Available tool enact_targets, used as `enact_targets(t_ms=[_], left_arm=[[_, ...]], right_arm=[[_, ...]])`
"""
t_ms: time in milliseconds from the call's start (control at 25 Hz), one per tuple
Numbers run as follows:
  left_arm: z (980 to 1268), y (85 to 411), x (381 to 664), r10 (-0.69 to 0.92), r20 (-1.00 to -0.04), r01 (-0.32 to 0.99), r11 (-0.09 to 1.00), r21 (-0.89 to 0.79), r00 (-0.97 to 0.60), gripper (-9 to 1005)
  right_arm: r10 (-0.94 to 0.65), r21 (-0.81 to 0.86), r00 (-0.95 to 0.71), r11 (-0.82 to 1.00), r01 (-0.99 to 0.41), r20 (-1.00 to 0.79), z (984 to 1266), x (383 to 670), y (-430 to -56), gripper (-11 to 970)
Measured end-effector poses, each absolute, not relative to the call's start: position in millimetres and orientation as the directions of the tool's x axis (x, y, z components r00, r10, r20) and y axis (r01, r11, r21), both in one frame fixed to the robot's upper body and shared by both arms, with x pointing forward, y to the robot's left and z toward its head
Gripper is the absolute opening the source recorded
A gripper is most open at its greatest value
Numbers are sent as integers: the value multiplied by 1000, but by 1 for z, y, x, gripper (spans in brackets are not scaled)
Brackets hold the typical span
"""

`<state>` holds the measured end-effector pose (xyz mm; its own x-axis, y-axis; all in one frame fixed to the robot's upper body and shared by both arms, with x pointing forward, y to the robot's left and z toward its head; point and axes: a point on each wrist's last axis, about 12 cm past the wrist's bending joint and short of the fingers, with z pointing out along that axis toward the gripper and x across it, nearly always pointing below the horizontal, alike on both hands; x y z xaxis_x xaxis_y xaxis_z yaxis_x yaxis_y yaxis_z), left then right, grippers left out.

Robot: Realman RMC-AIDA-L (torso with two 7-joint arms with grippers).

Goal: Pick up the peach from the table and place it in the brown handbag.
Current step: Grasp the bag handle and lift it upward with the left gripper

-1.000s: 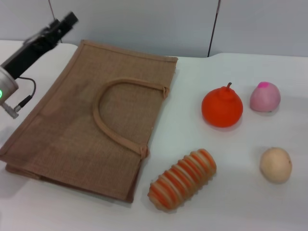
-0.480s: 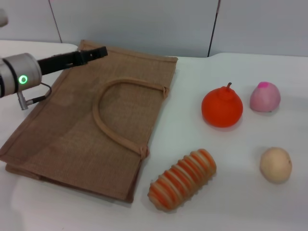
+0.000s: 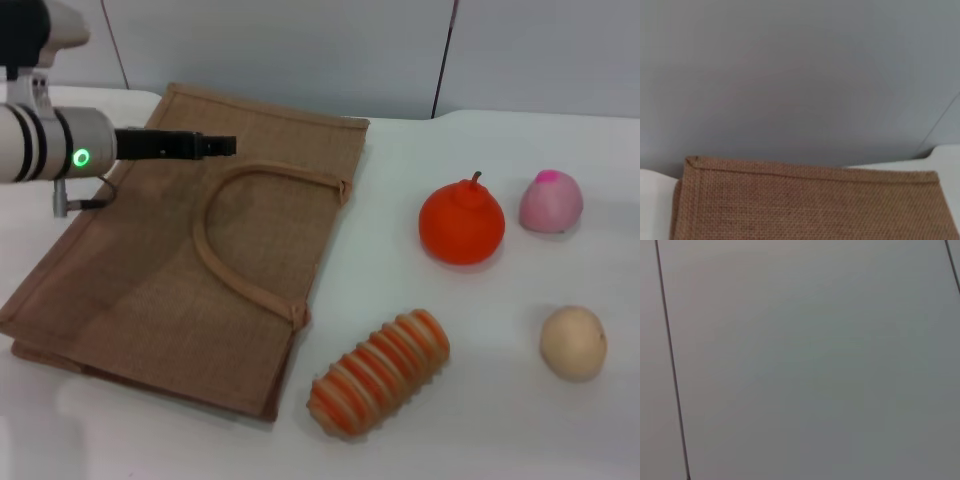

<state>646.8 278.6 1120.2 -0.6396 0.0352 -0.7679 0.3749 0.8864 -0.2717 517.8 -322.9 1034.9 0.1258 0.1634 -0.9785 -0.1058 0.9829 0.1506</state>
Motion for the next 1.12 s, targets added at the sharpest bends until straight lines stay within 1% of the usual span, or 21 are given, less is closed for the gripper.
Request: enact_targets(t_ms=[40, 280, 360, 520, 840, 1120], left_arm=[[1120, 279, 647, 35, -768, 375, 886, -272, -640, 751], [1130, 268, 650, 150, -724, 405, 894, -191, -673, 750], [1128, 265, 651, 182, -700, 410, 896, -170, -690, 750], [1124, 264, 650, 196, -683, 405, 900, -159, -704, 750], [1120, 264, 651, 232, -676, 420, 898, -127, -700, 749], [1105, 259, 652, 273, -655, 437, 894, -97, -704, 748]], right_arm=[[163, 151, 126, 983, -106, -979, 1035, 518, -323, 880], [162, 149, 123, 983, -110, -979, 1035, 520, -322, 880], [163, 150, 122, 983, -109, -979, 1035, 520, -322, 880], [163, 150, 121, 983, -109, -979, 1035, 520, -322, 880], [163, 150, 122, 983, -110, -979, 1035, 521, -321, 880], [163, 150, 122, 982, -111, -979, 1036, 521, -321, 879]])
